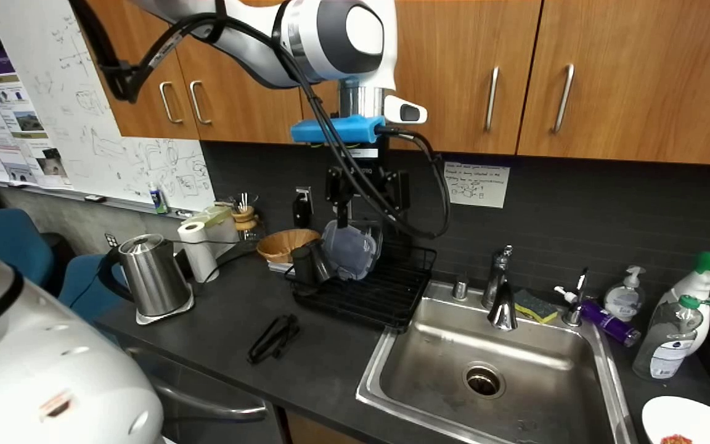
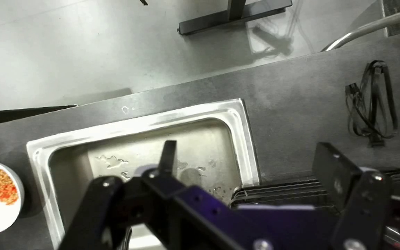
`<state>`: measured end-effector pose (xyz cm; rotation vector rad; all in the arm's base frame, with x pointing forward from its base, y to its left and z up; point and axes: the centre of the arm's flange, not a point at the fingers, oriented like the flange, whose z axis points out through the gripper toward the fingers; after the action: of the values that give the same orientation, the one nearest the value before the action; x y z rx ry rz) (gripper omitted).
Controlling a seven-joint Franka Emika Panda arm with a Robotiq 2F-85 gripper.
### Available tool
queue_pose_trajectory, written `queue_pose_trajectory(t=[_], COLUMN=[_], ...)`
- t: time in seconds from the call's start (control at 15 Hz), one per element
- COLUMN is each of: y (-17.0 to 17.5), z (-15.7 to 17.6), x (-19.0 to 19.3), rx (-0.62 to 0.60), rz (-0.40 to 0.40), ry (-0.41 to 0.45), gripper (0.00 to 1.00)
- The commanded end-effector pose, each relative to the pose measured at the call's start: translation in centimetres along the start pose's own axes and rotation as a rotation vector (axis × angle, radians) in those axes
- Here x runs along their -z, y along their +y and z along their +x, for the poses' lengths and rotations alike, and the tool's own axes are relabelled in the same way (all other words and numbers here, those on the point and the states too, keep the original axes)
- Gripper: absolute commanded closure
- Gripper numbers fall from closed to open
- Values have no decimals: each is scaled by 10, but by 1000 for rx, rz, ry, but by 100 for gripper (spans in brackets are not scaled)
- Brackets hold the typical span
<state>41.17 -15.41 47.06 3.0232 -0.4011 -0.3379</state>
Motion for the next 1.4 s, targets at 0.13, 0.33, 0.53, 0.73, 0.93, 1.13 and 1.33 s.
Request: queue_pose_trajectory(t=[0.13,0.33,0.53,0.73,0.93,1.13,1.33], y=[-7,-23,-41,-60,-85,-113,-142], z=[-1,-5,-10,-14,-14,-8,3], x=[-4,-16,-29,-41,-49,-53,-58], rx=[10,35,65,95,150,203,249], rz=[-13,-31,-48,-67,-89,-117,-129], ry=[-4,-12,-19,-20,29,99,131], gripper=[0,0,0,0,0,0,0])
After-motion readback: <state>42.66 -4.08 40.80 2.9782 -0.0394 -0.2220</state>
